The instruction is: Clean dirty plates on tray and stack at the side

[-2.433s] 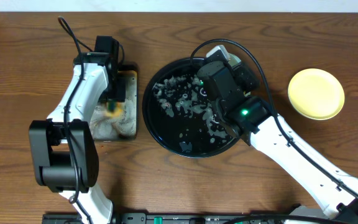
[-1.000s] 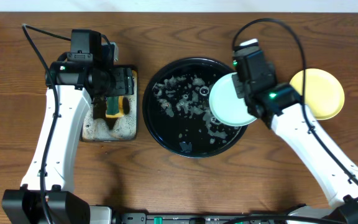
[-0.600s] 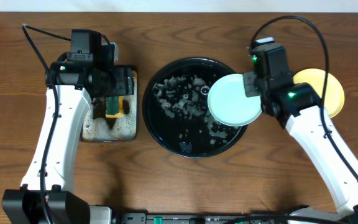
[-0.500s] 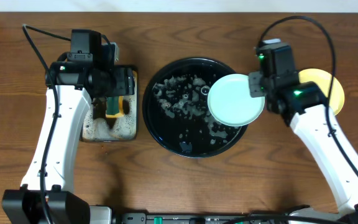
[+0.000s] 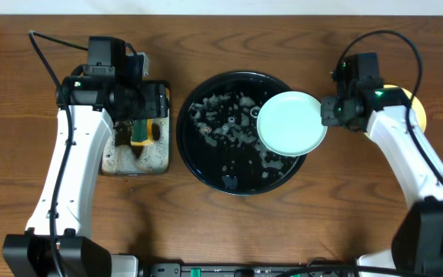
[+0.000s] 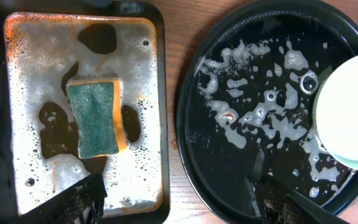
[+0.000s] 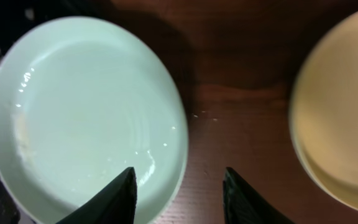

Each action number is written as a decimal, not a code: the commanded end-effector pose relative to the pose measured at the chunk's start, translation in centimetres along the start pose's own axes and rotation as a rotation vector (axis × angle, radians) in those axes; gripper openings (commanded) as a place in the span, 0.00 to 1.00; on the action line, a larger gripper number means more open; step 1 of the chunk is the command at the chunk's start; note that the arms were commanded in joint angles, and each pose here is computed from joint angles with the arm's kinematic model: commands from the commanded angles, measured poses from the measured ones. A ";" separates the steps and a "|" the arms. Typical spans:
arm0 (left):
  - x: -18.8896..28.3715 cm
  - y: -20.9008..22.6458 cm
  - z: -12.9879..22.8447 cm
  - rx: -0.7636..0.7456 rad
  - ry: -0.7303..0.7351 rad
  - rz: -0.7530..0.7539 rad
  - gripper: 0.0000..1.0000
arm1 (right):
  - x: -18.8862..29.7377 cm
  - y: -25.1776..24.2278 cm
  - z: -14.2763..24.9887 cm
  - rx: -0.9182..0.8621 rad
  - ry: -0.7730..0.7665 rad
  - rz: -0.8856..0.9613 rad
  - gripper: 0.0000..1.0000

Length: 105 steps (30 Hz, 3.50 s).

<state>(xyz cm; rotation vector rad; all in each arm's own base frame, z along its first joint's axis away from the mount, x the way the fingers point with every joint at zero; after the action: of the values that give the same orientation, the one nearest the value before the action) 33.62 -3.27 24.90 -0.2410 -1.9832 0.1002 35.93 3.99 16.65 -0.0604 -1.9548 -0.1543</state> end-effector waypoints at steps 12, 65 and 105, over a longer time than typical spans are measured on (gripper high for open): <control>0.2 -0.2 -0.2 0.001 -0.004 0.007 0.79 | -5.4 0.7 1.1 0.045 0.131 -0.079 0.17; 0.2 -0.2 -0.2 0.001 -0.005 0.007 0.79 | -5.0 -2.8 -0.2 -0.128 0.013 -0.113 0.01; 0.2 -0.2 -0.2 0.001 -0.004 0.007 0.79 | -2.1 -25.8 1.5 -0.789 -0.153 0.010 0.28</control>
<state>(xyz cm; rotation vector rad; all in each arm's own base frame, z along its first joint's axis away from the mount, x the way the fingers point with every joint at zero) 33.61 -3.27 24.89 -0.2410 -1.9828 0.1002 32.08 -21.79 12.54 -0.6745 -1.9385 -0.8722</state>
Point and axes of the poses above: each gripper's point midway between its finger pads, its own x axis back along the fingers, its own y axis along the line the jaws close on, z = x × y, the point moved 7 cm from there along x, back along the fingers, and after that the axes turned 7 degrees about -x, right-handed, at the moved point
